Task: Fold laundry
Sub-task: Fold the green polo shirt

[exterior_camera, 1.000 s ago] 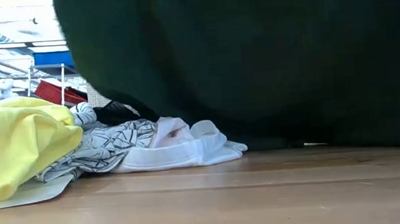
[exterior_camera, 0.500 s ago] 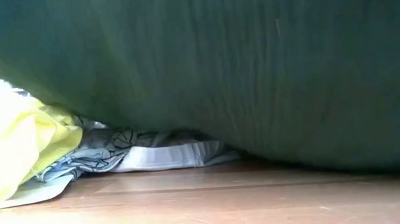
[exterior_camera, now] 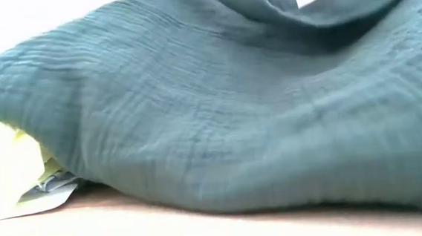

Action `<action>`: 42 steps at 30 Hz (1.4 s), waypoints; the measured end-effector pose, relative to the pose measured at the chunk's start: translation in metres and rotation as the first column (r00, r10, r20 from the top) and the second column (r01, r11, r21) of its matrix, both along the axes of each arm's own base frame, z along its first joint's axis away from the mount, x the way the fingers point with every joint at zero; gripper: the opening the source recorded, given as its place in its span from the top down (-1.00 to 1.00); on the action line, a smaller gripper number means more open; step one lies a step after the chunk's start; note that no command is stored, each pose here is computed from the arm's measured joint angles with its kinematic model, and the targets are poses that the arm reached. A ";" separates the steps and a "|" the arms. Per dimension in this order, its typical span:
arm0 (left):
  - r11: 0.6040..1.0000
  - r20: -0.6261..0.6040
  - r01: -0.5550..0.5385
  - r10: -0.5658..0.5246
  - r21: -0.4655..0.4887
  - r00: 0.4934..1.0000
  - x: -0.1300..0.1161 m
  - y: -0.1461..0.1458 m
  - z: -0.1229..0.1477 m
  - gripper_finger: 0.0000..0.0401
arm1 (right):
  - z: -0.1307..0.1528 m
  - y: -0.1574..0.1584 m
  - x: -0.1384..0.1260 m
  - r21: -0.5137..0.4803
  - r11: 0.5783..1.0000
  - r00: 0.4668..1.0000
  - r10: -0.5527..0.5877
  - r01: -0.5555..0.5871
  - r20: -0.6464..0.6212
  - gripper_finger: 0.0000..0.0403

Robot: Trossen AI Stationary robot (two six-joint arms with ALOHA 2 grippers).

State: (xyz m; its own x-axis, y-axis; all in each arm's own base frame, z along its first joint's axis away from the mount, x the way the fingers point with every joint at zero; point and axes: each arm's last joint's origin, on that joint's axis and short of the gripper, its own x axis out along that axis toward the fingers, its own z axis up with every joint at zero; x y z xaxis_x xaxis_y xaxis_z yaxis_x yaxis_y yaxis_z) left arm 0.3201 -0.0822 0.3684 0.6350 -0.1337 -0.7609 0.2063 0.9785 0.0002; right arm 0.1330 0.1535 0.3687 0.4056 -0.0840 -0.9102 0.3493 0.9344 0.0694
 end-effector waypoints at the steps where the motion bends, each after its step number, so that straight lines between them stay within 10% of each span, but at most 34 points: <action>1: 1.000 -0.004 -0.017 0.017 -0.001 1.000 0.003 0.009 -0.003 0.94 | -0.008 -0.010 -0.004 0.025 0.998 0.998 -0.053 0.054 -0.026 1.00; 14: 0.982 -0.113 -0.178 0.171 -0.056 0.979 0.013 0.086 -0.064 0.89 | -0.110 -0.076 -0.026 0.345 0.880 0.944 -0.322 0.326 -0.071 0.99; 25: 0.967 -0.087 -0.247 0.252 0.063 0.964 0.008 0.091 -0.040 0.23 | -0.120 -0.089 -0.018 0.323 0.873 0.928 -0.369 0.367 -0.057 0.48; 29: 0.987 0.087 -0.081 0.094 -0.141 0.992 0.019 0.061 -0.018 0.16 | -0.122 -0.089 -0.017 0.313 0.868 0.921 -0.383 0.386 -0.074 0.25; 42: 0.985 0.547 0.174 -0.144 -0.003 0.824 0.120 -0.071 -0.105 0.17 | -0.145 -0.073 0.001 0.195 0.810 0.830 -0.515 0.553 -0.216 -0.01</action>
